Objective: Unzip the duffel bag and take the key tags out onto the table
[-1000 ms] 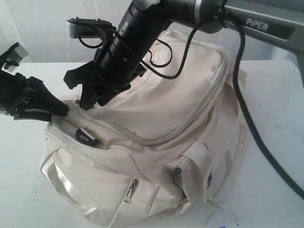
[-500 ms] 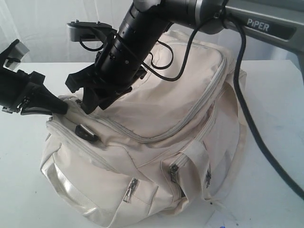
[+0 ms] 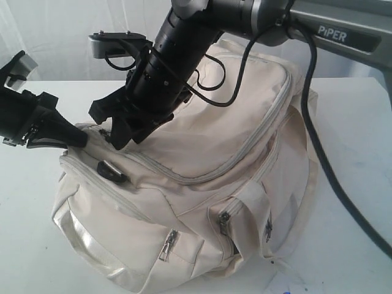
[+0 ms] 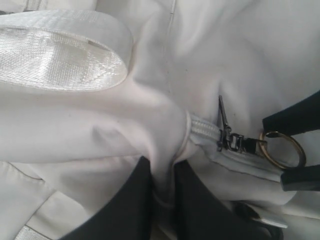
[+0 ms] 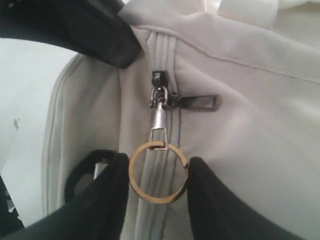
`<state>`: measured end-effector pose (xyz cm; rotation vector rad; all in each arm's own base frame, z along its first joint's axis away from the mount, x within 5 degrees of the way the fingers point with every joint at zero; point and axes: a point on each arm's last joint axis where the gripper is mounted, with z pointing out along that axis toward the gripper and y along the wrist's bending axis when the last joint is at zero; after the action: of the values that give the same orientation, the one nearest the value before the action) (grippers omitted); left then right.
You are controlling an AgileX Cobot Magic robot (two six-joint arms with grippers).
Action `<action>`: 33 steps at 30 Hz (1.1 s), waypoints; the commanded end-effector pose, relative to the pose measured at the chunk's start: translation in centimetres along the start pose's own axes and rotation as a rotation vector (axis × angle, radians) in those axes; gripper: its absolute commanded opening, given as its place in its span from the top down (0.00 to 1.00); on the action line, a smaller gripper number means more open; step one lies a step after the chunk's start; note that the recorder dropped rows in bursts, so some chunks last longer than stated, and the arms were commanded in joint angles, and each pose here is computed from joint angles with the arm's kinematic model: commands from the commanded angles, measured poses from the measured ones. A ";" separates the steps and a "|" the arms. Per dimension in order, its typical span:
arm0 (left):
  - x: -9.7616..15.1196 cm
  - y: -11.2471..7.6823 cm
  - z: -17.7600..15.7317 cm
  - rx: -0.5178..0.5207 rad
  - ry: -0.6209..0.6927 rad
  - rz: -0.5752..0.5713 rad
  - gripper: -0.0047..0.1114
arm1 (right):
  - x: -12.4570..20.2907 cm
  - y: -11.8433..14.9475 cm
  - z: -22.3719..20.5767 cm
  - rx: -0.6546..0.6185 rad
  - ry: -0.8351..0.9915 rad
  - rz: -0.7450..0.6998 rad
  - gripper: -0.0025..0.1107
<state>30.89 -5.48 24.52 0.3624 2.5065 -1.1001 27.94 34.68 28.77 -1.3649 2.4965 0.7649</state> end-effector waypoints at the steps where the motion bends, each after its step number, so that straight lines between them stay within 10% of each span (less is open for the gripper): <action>1: -0.3 0.1 -0.1 -0.018 -0.033 -0.007 0.96 | 1.2 -0.3 -0.2 0.008 0.061 0.004 0.98; 33: 0.6 0.1 -0.1 -0.018 0.061 0.002 0.96 | 4.1 0.4 -3.0 0.103 0.026 -0.024 0.98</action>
<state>30.50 -5.39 24.29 0.3904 2.5538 -1.0955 25.23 30.81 29.45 -1.3912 2.5258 0.6269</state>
